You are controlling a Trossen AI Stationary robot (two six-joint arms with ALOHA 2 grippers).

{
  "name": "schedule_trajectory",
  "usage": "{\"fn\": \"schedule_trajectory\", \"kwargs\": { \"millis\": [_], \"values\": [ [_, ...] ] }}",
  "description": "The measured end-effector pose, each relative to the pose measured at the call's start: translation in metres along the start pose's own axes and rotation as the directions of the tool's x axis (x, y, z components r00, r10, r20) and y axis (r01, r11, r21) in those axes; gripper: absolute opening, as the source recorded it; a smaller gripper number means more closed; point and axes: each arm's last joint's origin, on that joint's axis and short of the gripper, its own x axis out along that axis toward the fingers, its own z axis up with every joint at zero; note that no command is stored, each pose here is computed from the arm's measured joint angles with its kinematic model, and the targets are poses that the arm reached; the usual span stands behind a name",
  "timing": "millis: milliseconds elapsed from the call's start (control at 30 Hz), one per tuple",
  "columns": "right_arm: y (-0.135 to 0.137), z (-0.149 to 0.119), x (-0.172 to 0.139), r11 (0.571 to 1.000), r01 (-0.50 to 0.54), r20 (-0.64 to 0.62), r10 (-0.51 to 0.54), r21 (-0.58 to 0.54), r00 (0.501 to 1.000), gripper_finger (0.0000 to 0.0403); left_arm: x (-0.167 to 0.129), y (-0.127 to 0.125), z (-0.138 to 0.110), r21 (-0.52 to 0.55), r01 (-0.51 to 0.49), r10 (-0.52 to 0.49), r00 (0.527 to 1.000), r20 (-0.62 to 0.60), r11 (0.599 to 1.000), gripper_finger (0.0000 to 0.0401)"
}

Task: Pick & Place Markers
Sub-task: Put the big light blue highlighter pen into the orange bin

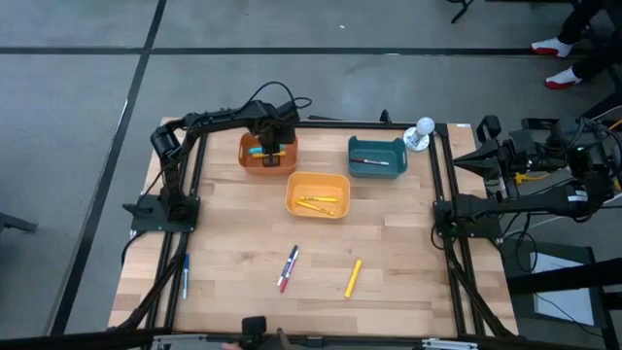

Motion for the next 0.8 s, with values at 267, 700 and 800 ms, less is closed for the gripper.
{"fn": "schedule_trajectory", "kwargs": {
  "millis": [267,700,800],
  "values": [
    [0.000,0.000,0.000,1.000,0.000,0.000,0.000,0.000,1.000,0.0023,0.006,-0.010,0.008,0.060,0.027,-0.028,0.999,0.016,0.998,0.0058],
    [0.000,0.000,0.000,1.000,0.000,0.000,0.000,0.000,1.000,0.0023,0.016,-0.017,0.013,0.090,0.042,-0.041,0.999,-0.006,0.995,0.0059],
    [0.000,0.000,0.000,1.000,0.000,0.000,0.000,0.000,1.000,0.0023,0.016,-0.017,0.013,0.089,0.042,-0.042,0.999,-0.006,0.995,0.0059]
  ]
}}
